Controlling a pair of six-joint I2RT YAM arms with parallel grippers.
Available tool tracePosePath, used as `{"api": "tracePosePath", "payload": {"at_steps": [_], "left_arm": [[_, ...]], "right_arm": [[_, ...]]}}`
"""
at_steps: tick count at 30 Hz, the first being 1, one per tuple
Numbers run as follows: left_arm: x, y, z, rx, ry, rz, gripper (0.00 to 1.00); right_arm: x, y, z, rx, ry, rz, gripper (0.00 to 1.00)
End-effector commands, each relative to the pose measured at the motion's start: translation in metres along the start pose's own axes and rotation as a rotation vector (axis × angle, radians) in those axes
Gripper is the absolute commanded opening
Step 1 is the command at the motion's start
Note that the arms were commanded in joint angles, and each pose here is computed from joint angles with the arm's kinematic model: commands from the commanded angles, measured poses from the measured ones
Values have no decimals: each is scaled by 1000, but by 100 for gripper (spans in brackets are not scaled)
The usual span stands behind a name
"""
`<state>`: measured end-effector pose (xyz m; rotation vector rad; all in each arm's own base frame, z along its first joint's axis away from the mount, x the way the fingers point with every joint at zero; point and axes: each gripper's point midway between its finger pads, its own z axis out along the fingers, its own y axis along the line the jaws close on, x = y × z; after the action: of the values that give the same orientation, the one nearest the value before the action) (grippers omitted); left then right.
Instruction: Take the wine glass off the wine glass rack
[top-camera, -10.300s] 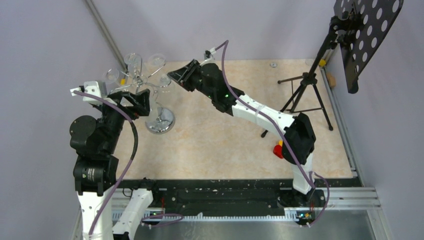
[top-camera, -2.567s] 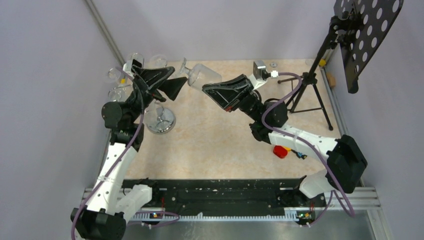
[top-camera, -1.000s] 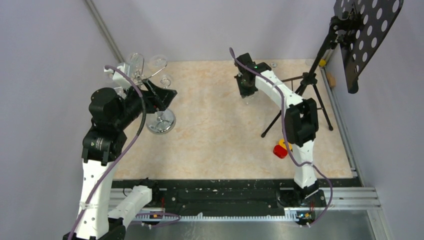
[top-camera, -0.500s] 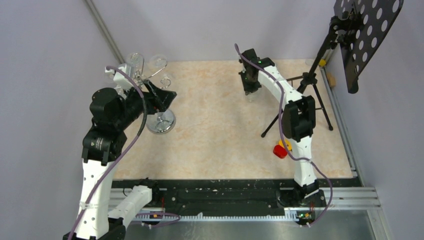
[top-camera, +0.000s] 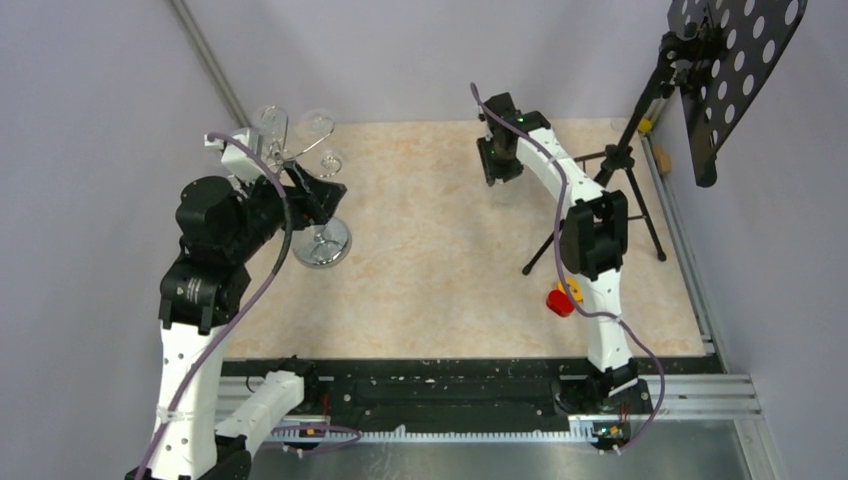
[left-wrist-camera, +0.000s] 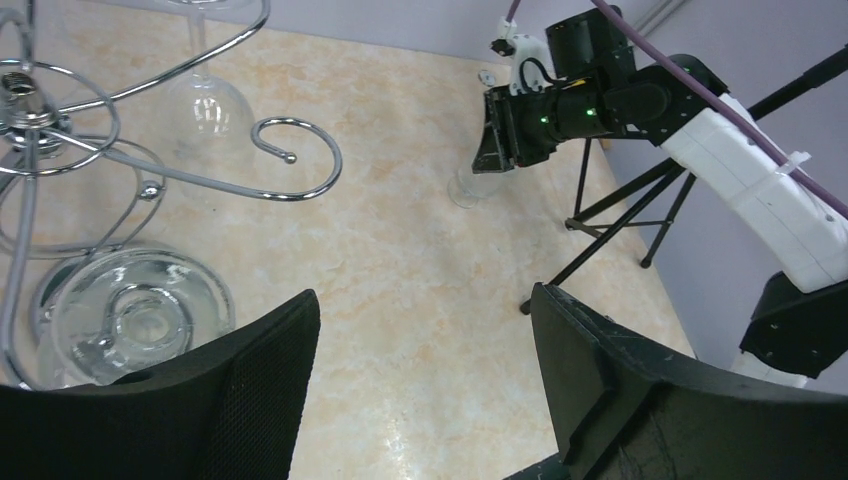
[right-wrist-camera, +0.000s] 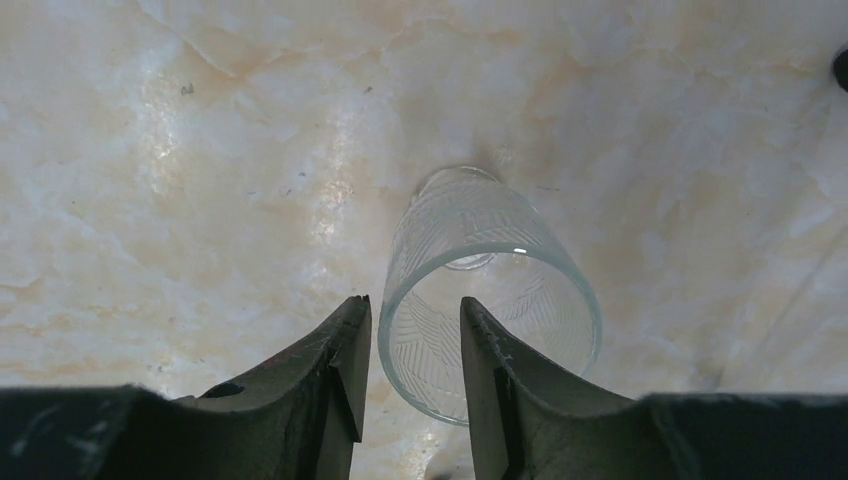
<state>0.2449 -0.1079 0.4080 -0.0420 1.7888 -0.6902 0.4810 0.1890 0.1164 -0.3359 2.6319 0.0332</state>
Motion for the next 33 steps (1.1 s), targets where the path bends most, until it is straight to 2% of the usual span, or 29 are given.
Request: {"api": "tracePosePath", "payload": {"at_steps": [1,10,15,17,19,23,26,30,33], "left_arm": [[-20,10,-14,-94,-66,61,81],[-33,51,-43,-359,-129,104,82],[-30,60,-39,-410,-101,73,83],[-29,69,-34,-457,-91,52,83],[-30,76,-31,-498,-89,47,83],[-37,85,-26,-542,-107,44,83],[-44,88,-23,-559,-129,49,83],[-50,91,-18,-574,-142,47,82],[-61,93,-24,-596,-197,47,81]], "right_arm": [[-35,-5,-34,-10,-124,7,40],[-68,11,-110,-140,-355,64,47],[-74,53,-165,-408,-537,137,48],[-83,75,-206,-565,-666,204,48],[-76,103,-231,-722,-723,267,49],[-56,164,-276,-1008,-751,353,49],[-42,206,-302,-1155,-730,400,50],[-24,252,-326,-1277,-705,483,54],[-13,280,-332,-1350,-660,551,56]]}}
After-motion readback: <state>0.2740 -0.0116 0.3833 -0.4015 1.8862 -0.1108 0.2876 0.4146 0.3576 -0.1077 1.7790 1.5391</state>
